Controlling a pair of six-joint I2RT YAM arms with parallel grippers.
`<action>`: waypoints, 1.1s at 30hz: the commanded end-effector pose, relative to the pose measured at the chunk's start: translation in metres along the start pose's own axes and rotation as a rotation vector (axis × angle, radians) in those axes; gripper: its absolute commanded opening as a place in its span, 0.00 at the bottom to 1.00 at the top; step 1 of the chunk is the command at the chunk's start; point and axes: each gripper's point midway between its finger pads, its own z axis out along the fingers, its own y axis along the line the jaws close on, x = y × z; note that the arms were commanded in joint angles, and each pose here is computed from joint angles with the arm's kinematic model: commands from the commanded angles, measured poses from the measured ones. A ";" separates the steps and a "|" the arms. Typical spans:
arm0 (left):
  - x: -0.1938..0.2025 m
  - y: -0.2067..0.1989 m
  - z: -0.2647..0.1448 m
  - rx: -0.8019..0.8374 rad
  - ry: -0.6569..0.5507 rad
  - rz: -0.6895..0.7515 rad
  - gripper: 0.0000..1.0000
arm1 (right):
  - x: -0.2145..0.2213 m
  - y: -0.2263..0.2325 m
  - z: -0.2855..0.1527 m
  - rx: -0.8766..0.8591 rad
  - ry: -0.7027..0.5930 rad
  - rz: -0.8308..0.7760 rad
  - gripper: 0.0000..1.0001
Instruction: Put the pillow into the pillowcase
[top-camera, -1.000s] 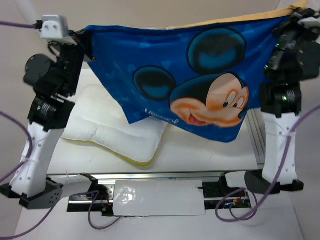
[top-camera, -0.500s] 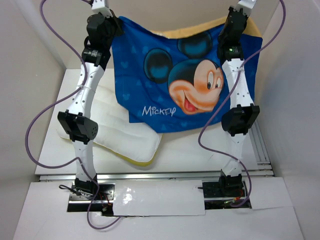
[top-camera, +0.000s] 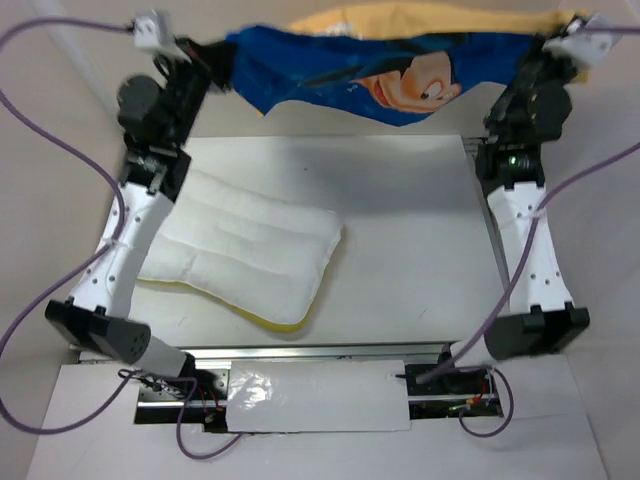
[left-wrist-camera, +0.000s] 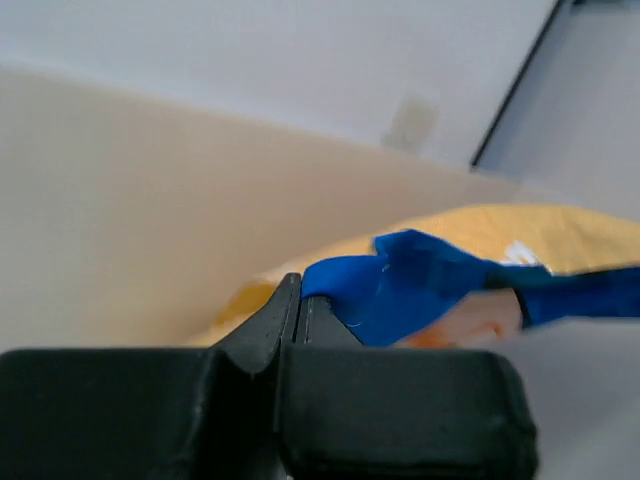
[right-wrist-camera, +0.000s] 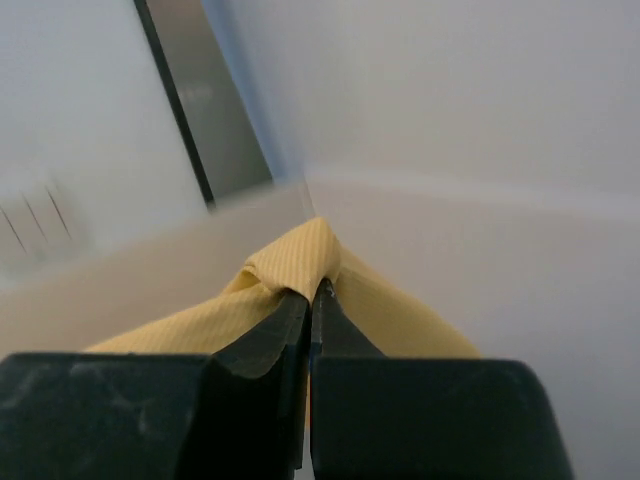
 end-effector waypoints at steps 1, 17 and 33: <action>0.140 0.012 -0.044 0.013 0.234 0.023 0.00 | 0.094 -0.024 -0.046 0.024 0.158 -0.009 0.00; 0.346 0.007 -0.275 -0.180 0.765 0.003 0.00 | 0.230 -0.151 -0.237 0.271 0.753 -0.064 0.94; 0.308 0.004 -0.347 -0.300 0.945 0.079 1.00 | 0.312 -0.035 -0.296 -0.318 1.103 0.005 1.00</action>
